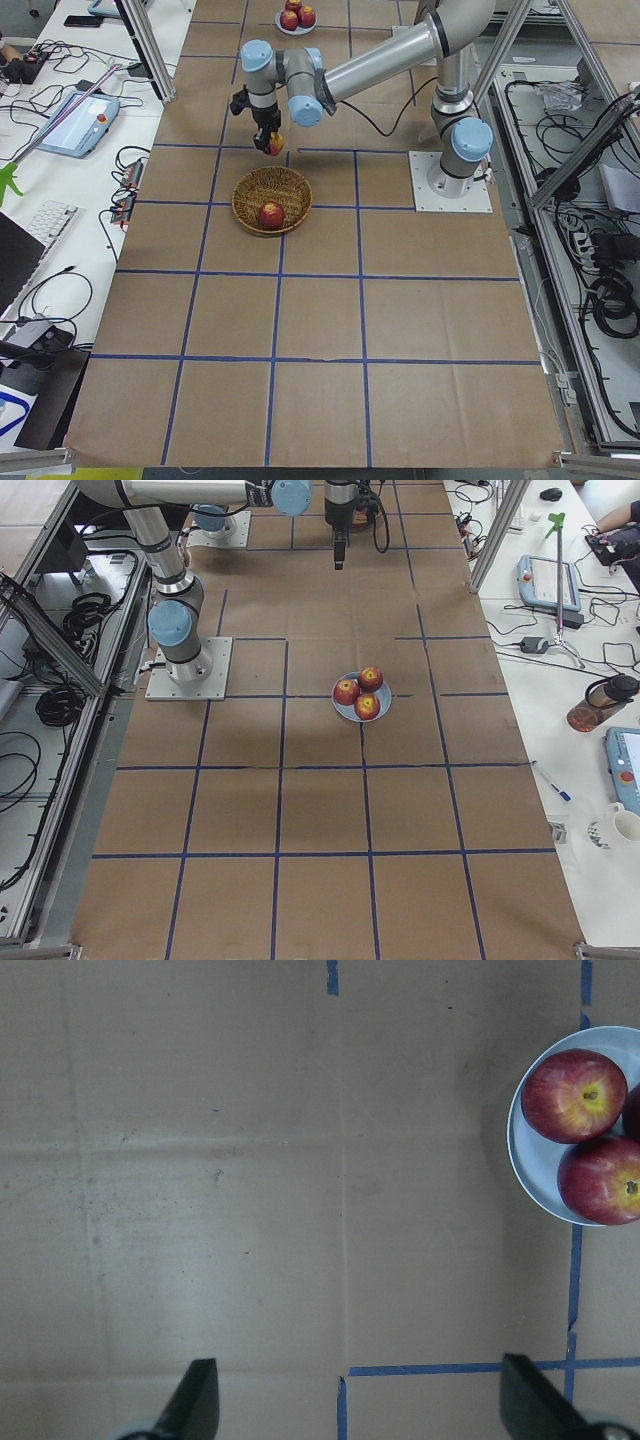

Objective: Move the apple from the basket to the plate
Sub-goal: 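Carry the apple with the left gripper toward the table center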

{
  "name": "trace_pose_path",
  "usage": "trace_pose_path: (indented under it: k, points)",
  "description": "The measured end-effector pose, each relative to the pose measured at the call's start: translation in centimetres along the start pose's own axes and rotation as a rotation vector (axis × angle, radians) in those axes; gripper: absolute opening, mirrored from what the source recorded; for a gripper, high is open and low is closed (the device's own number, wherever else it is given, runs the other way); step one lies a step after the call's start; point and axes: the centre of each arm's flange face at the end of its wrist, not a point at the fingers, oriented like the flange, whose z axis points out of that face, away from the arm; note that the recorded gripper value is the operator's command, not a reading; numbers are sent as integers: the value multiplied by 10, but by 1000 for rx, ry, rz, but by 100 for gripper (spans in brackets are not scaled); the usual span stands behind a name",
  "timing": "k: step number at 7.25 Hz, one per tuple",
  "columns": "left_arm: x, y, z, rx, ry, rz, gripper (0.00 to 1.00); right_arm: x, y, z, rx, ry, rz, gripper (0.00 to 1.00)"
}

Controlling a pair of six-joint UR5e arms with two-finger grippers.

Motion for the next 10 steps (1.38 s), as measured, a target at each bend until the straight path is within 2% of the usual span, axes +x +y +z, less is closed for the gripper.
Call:
trace_pose_path:
  k: [2,5,8,10]
  points:
    - [112,-19,-17,15,2,-69,42,0,0,0,0,0,0,100]
    - [242,-35,18,46,2,-107,43,0,0,0,0,0,0,100]
    - [277,-45,66,52,1,-95,44,0,0,0,0,0,0,100]
    - [282,-47,88,56,2,-90,50,0,0,0,0,0,1,100]
